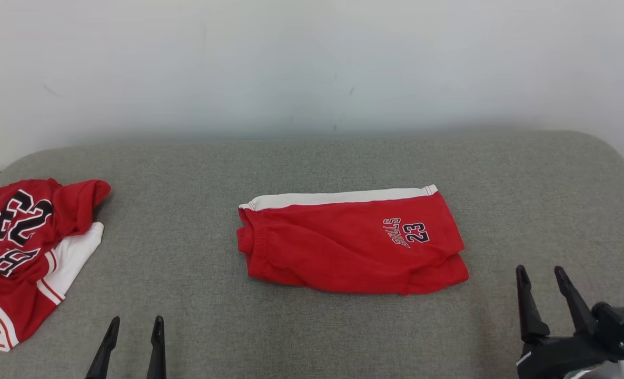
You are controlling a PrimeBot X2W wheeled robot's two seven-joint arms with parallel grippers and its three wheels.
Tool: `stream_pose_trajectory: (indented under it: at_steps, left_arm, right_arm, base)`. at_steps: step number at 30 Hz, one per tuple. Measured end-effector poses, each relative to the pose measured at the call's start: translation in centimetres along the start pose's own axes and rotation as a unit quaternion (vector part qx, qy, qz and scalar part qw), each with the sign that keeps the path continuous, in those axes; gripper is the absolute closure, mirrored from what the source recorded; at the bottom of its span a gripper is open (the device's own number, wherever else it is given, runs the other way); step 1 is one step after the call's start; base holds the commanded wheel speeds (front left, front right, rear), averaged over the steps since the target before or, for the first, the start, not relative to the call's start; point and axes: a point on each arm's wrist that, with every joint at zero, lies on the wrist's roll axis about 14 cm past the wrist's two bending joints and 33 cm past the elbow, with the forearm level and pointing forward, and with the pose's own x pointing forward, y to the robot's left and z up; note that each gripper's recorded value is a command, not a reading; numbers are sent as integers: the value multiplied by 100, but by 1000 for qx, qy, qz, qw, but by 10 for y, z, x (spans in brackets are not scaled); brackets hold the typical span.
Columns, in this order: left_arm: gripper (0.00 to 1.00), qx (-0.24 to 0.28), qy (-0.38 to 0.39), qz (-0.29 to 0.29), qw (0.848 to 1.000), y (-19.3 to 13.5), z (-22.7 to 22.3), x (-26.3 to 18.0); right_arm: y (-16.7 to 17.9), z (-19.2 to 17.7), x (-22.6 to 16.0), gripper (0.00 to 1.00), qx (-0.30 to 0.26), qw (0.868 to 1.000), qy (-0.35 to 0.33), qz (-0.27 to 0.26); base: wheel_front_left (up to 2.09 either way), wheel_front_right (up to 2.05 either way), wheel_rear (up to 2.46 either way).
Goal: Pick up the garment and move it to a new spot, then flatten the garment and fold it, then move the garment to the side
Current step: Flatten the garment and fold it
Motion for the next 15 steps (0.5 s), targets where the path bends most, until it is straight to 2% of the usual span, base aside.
stream_pose_trajectory:
  at_steps: [5,15]
  left_arm:
    - [0,12,5,4,1000,4,-2,-5]
    - [0,26,23,4,999,8,-12,-13]
  right_arm:
    - [2,5,-16,0,-14,1000,-5,-8]
    - [26,9,-28,0,-5,1000,1,0]
  base:
    - [0,0,0]
    - [0,0,0]
